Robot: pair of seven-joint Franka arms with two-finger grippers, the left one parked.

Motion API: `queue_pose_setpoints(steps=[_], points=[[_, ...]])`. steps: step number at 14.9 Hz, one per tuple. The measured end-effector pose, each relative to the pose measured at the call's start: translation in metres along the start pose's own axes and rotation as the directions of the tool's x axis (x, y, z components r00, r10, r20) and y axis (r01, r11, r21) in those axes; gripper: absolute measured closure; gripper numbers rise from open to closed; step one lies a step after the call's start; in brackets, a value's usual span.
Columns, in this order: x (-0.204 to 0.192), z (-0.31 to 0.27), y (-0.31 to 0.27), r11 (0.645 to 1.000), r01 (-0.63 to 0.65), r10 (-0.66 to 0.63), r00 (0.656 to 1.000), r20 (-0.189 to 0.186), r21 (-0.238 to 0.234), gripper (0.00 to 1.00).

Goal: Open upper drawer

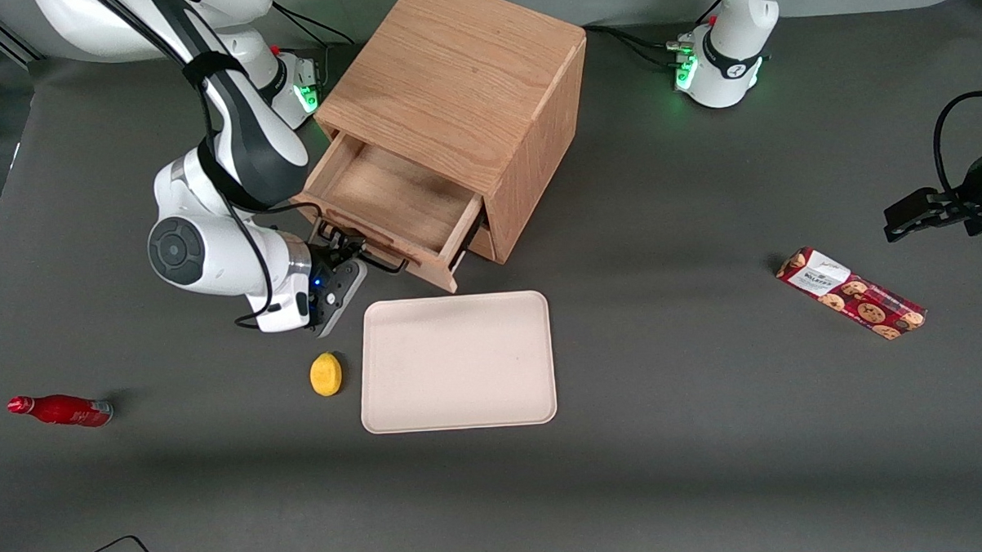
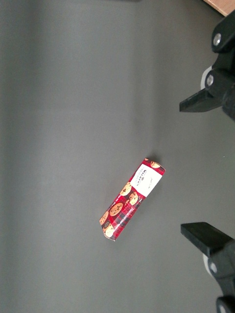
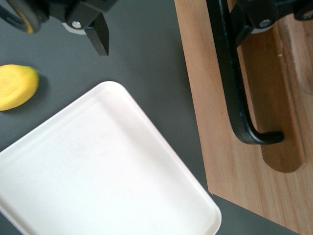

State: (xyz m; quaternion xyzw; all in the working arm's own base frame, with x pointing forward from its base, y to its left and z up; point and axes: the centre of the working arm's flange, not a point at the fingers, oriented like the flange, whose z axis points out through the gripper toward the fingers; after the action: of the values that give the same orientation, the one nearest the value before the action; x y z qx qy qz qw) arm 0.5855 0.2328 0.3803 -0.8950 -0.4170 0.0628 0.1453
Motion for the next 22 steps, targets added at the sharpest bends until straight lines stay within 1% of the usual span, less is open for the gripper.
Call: queue_pose_setpoints(steps=[2, 6, 13, 17, 22], points=[[0.003, -0.004, 0.015, 1.0, 0.02, -0.02, 1.0, -0.005, -0.019, 0.0], [0.001, -0.014, 0.05, 0.998, 0.048, -0.048, 0.999, -0.021, -0.033, 0.0], [-0.01, -0.024, 0.102, 0.992, 0.119, -0.12, 0.993, -0.017, -0.048, 0.0], [-0.008, -0.034, 0.104, 0.991, 0.131, -0.131, 0.991, -0.01, -0.039, 0.0], [-0.004, -0.094, 0.086, 0.988, 0.154, -0.154, 0.988, -0.001, -0.025, 0.0]])
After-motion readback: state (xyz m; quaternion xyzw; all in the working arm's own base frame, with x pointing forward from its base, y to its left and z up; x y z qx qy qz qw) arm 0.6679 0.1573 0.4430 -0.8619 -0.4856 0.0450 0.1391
